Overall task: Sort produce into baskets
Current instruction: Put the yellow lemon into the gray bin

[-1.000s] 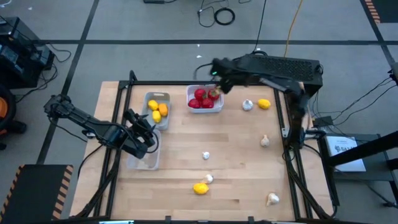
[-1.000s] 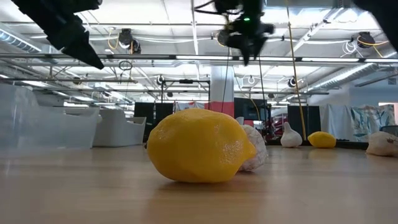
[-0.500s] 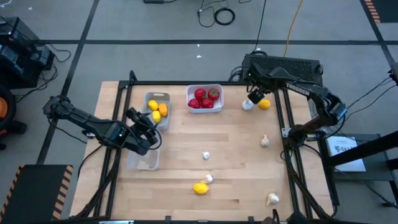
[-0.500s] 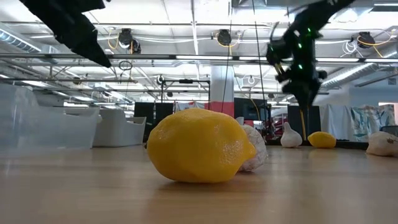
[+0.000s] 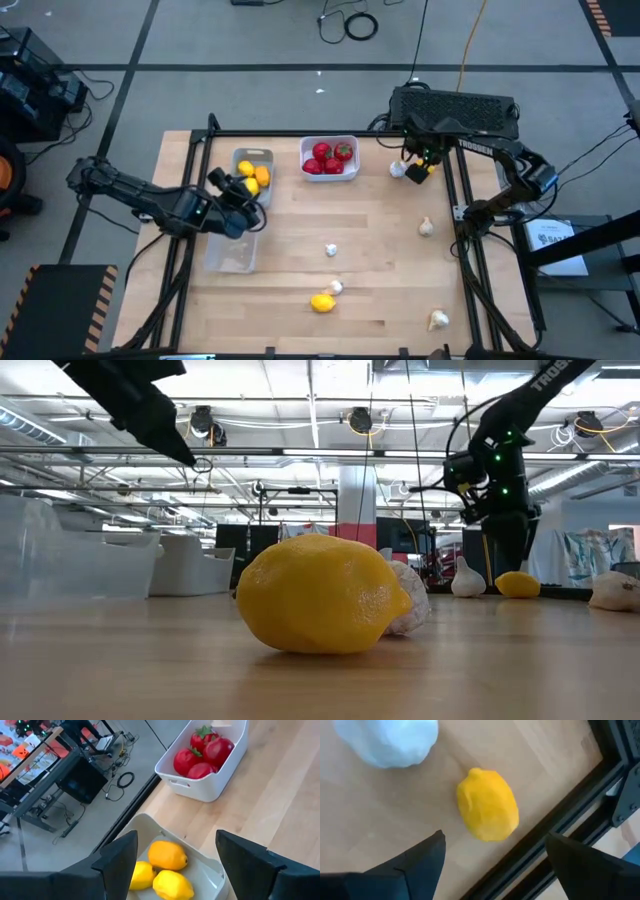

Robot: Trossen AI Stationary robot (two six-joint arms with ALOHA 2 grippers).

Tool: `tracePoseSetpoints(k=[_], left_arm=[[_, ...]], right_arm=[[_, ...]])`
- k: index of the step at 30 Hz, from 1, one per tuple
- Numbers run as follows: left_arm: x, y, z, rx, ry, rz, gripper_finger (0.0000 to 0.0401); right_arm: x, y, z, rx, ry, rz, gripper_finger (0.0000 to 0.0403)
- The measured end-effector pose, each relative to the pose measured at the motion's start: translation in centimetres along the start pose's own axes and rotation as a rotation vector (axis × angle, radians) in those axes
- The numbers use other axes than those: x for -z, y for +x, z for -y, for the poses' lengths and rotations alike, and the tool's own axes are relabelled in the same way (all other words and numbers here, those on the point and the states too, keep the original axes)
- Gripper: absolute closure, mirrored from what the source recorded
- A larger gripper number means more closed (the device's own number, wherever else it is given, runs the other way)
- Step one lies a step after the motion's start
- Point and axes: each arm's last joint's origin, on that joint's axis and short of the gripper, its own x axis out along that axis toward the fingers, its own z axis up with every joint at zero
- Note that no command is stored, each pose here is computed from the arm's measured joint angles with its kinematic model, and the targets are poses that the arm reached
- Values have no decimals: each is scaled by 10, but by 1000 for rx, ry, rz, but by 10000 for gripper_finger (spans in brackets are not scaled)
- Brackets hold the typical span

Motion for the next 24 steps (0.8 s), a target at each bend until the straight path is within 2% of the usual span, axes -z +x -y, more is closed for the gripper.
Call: tracePoseSetpoints(k=[3, 7, 14, 18, 24], left_arm=[[-4, 2, 0, 1, 8, 15, 128], [-8, 5, 0, 4, 17, 32, 128], [-13, 9, -2, 7, 32, 45, 128], [-14, 12, -3, 27, 25, 26, 128], [-13, 13, -3, 69, 21, 7, 128]], right_arm=[[0, 4, -3, -50, -25, 23, 74], [-3, 13, -5, -40, -52, 60, 74], [-6, 30, -5, -13, -87, 4, 78], [-7, 31, -6, -3, -96, -2, 101], [-6, 34, -4, -48, -5, -19, 161]])
